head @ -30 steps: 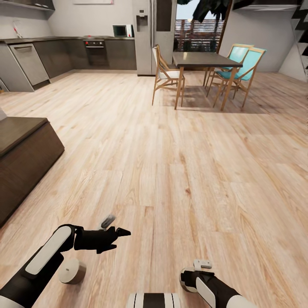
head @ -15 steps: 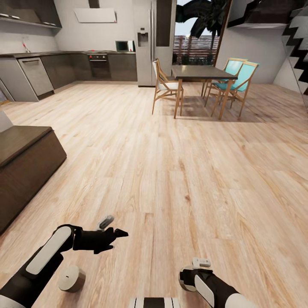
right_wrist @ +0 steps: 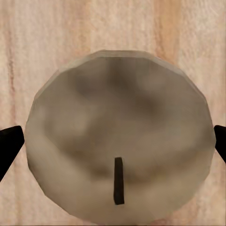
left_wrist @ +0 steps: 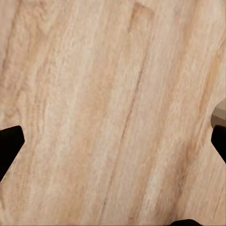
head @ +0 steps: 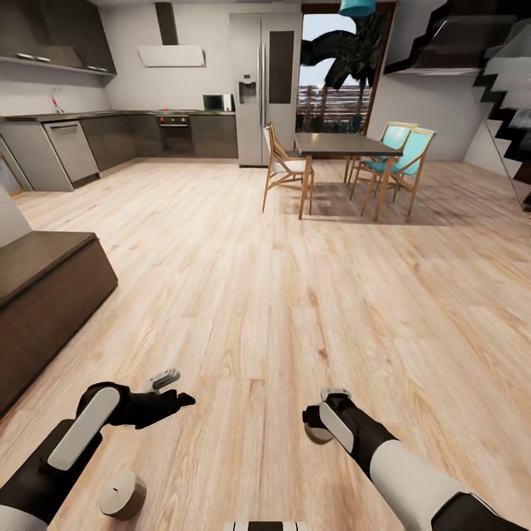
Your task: Place each of the two pumpkins and all three candles from the living room inside a cabinet in the living room (use any cabinet), then make sure every cabinet is closed, and position the cauldron so it is next to a table in the living room.
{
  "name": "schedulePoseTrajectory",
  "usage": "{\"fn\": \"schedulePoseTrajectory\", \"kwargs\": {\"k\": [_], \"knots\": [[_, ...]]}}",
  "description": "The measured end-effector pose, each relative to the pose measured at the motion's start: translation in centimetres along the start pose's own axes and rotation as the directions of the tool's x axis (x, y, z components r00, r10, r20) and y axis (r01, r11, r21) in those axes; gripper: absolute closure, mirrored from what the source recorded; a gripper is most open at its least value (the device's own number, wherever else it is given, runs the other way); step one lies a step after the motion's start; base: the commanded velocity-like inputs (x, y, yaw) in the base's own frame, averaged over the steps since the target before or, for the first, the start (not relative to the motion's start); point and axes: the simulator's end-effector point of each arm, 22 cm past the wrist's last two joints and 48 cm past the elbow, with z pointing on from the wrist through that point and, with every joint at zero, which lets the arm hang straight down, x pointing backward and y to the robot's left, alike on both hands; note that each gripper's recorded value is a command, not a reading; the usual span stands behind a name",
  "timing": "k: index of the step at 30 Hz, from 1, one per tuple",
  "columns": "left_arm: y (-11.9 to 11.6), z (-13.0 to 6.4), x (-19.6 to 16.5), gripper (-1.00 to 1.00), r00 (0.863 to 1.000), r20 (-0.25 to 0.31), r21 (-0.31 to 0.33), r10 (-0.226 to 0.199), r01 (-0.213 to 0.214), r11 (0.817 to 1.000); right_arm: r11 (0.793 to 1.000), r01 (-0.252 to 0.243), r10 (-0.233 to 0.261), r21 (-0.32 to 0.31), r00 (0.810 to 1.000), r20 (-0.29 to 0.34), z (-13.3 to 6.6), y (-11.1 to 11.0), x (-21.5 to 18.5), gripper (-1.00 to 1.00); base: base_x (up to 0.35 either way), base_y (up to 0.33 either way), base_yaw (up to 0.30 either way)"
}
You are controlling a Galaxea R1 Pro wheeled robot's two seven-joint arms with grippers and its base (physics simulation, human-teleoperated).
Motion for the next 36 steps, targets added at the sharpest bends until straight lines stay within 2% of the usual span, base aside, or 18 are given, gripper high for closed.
{"fn": "schedulePoseTrajectory", "kwargs": {"k": [4, 11, 19, 21, 24, 27, 36], "knots": [[0.2, -0.9, -1.0, -1.00, 0.999, 0.034, -0.010, -0.003, 0.003, 1.000, 1.000, 0.019, -0.019, -0.011, 1.000, -0.021, -1.1, 0.5, -0.4, 1.00, 0.000, 0.000, 0.000], [0.1, -2.5, -2.2, -1.00, 0.997, 0.072, -0.006, -0.004, 0.004, 1.000, 0.998, 0.052, -0.052, -0.041, 0.999, 0.000, -3.7, 1.8, -2.5, 1.00, 0.000, 0.000, 0.000], [-0.4, -4.1, -3.3, -1.00, 0.997, 0.078, -0.011, -0.009, 0.009, 1.000, 0.998, 0.055, -0.055, -0.044, 0.998, 0.007, -5.4, 1.9, -3.7, 1.00, 0.000, 0.000, 0.000], [0.1, -4.5, -3.5, -1.00, 0.997, 0.078, -0.043, -0.009, 0.013, 0.999, 0.998, 0.054, -0.054, -0.044, 0.998, 0.010, -5.8, 1.9, -4.1, 1.00, 0.000, 0.000, 0.000], [1.6, -5.1, -3.7, -1.00, 0.997, 0.076, -0.130, -0.009, 0.019, 0.991, 0.998, 0.053, -0.053, -0.043, 0.999, 0.011, -6.3, 1.9, -4.4, 1.00, 0.000, 0.000, 0.000], [2.0, -5.6, -3.9, -1.00, 0.997, 0.074, -0.171, -0.009, 0.022, 0.985, 0.998, 0.056, -0.055, -0.041, 0.998, 0.013, -6.9, 1.9, -4.9, 1.00, 0.000, 0.000, 0.000], [2.1, -6.2, -4.1, -1.00, 0.997, 0.071, -0.193, -0.007, 0.021, 0.981, 0.998, 0.060, -0.060, -0.035, 0.998, 0.015, -7.5, 1.8, -5.2, 1.00, 0.000, 0.000, 0.000]]}}
